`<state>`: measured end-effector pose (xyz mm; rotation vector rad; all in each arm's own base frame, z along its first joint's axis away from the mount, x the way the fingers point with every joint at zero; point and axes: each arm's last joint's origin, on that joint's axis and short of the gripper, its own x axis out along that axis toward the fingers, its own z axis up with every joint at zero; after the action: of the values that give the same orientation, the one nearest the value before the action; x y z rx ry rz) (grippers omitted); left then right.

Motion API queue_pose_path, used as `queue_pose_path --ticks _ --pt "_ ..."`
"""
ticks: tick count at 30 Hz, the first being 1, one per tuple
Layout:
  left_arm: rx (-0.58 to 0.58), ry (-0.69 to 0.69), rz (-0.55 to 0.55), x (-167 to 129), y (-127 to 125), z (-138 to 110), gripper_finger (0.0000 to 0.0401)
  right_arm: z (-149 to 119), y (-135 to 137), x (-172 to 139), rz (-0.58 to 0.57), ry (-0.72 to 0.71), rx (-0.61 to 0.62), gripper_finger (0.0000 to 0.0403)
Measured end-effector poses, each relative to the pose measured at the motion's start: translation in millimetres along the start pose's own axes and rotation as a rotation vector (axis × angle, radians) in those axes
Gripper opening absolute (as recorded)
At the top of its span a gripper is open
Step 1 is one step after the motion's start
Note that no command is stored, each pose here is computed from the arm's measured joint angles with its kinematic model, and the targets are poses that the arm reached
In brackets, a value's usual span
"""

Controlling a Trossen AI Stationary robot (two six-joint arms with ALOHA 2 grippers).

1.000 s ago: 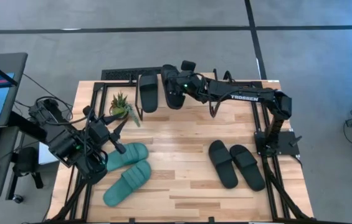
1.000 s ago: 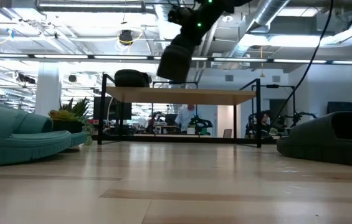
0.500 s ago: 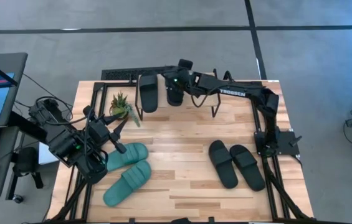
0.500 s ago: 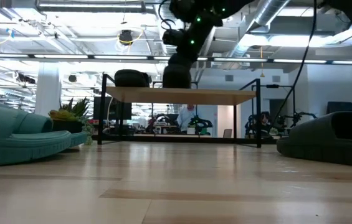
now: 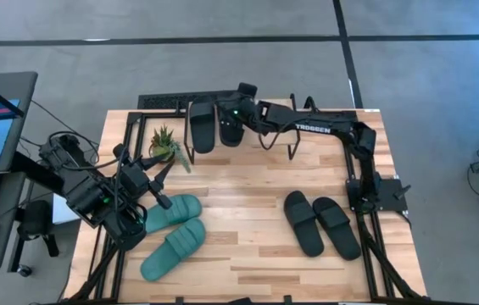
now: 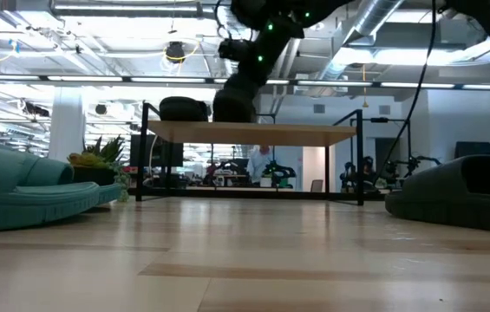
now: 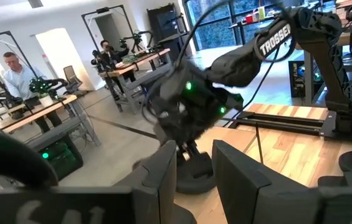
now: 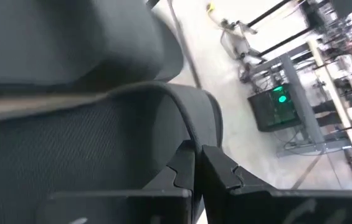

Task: Pick and place slides into the shelf
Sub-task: Put the black slide on the shelf

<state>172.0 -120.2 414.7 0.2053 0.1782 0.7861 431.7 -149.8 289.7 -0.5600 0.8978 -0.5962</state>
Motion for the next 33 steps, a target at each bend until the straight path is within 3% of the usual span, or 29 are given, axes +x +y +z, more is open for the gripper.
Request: queue_pose_path --ticks 5,25,33 --pt "0.0 -0.001 0.0 0.0 0.0 0.0 0.0093 1.0 12.5 5.5 0.021 0.008 -0.021 0.0" --pt "0.0 0.005 -0.003 0.0 -0.1 -0.2 0.0093 8.4 16.7 0.8 0.016 -0.044 -0.004 0.0" --pt "-0.001 0.005 -0.003 0.0 -0.2 -0.2 0.0093 8.5 16.6 0.8 0.016 -0.044 0.073 0.0"
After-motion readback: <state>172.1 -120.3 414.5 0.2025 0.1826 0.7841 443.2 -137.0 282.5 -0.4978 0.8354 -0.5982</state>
